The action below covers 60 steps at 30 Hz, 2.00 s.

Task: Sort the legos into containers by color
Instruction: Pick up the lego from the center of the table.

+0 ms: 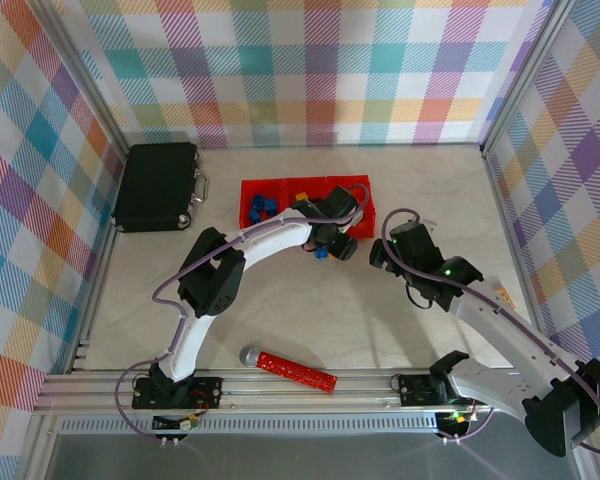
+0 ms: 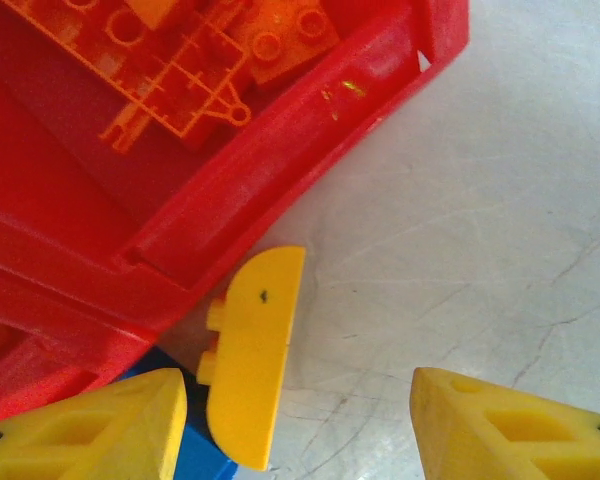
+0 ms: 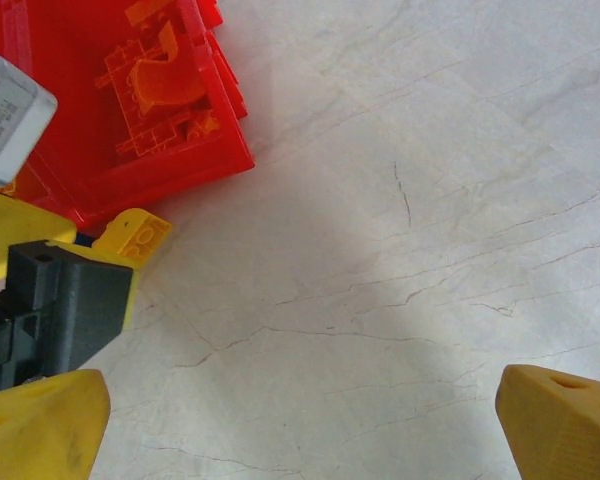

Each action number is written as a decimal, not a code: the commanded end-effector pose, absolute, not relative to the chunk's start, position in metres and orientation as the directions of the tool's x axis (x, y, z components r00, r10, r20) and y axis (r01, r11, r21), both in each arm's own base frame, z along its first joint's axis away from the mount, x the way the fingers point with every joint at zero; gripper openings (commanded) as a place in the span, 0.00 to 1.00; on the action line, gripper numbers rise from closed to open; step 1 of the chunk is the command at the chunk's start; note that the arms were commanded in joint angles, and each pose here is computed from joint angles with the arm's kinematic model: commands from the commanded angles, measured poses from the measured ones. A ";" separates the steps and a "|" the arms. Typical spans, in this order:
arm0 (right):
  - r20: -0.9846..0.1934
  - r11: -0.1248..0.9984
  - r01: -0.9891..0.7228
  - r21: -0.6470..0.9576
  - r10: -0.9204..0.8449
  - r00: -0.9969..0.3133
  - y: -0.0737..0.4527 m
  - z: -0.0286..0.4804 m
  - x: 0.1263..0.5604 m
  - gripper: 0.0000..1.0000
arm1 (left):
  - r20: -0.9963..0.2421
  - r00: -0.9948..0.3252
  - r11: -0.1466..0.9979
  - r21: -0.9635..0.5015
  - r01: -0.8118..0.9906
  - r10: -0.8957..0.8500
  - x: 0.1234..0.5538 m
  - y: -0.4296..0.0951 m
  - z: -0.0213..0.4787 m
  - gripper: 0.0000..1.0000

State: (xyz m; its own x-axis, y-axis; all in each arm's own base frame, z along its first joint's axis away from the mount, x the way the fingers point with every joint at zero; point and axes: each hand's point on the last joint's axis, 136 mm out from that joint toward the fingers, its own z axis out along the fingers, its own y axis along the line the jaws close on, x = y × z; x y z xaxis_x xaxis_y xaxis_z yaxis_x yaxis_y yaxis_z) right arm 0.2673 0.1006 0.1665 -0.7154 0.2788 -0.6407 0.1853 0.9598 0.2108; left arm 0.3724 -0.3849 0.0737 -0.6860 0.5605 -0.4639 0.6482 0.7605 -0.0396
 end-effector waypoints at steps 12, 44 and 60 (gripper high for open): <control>-0.638 0.957 0.195 0.213 0.287 -0.714 0.097 0.166 0.266 0.99 | -0.398 -0.682 0.749 0.021 0.663 0.614 0.376 -0.387 0.058 0.48; -0.607 0.950 0.191 0.246 0.304 -0.734 0.102 0.157 0.259 0.99 | -0.308 -0.703 0.758 0.117 0.641 0.642 0.384 -0.374 0.031 0.54; -0.619 0.952 0.182 0.247 0.299 -0.726 0.103 0.163 0.262 0.99 | -0.295 -0.700 0.750 0.105 0.653 0.651 0.374 -0.379 0.033 0.41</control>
